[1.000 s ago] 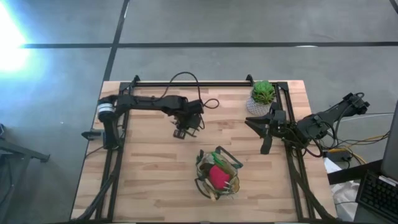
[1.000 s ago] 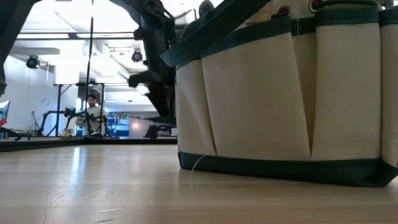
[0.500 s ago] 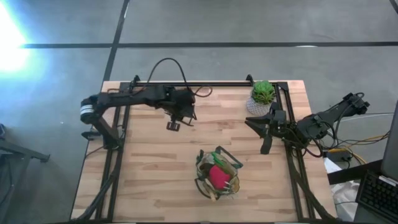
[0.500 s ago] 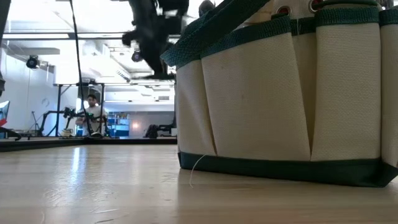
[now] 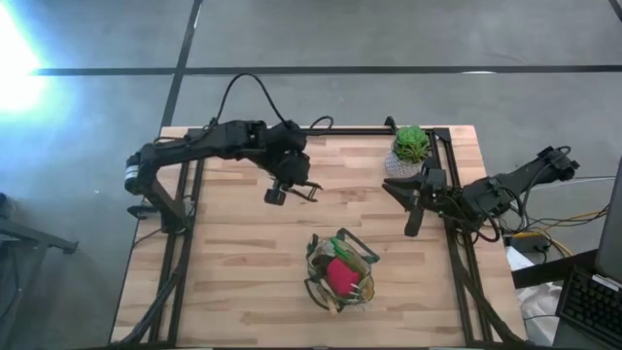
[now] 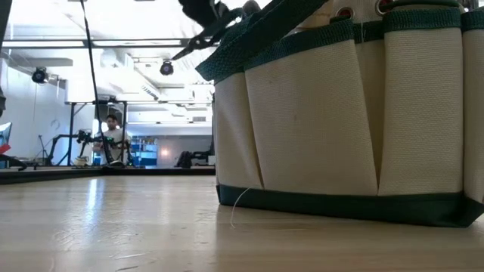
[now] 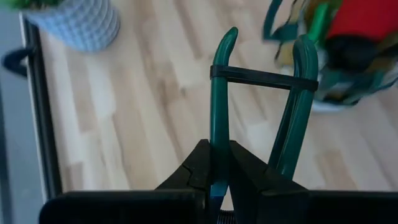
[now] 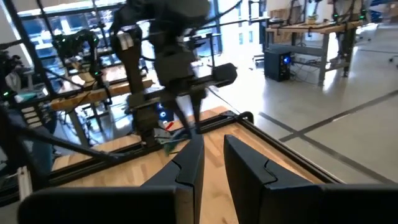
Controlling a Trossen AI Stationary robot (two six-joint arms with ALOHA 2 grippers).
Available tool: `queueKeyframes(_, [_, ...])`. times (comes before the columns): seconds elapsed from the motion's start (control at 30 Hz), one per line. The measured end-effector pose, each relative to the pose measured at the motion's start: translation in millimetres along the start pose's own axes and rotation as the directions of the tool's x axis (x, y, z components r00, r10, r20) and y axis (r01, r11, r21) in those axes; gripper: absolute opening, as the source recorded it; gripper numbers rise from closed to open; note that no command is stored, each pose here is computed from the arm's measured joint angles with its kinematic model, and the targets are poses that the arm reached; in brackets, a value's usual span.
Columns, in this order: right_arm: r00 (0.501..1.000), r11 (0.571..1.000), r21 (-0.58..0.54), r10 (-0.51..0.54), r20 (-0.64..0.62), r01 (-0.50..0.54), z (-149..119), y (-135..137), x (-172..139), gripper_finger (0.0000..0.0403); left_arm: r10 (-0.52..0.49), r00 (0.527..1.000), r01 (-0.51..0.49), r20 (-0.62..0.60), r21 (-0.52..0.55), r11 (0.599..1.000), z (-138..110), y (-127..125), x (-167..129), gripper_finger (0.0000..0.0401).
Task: Pick & Place Garden tools in Gardening bag
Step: Put the green shear scissors into the white gardening bag
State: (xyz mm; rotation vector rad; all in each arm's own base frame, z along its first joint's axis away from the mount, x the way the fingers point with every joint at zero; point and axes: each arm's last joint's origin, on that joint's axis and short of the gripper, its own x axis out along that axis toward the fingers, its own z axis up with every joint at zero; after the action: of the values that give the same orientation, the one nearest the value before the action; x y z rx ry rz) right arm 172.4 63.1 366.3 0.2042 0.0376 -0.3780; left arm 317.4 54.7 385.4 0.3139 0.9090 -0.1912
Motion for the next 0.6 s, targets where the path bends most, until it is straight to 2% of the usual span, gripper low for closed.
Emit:
queueKeyframes(0.23, [0.996,0.996,-0.002,-0.085,0.007,0.085,1.9,-12.0,9.6,0.0056,-0.043,0.995,0.040,0.089,0.038,0.999,16.6,-16.0,3.6,0.0032])
queueKeyframes(0.6, [0.959,0.962,-0.042,-0.272,-0.084,0.269,-7.6,-41.0,23.7,0.0056,-0.108,0.988,0.098,0.113,0.088,0.991,42.3,-45.5,36.3,0.0032])
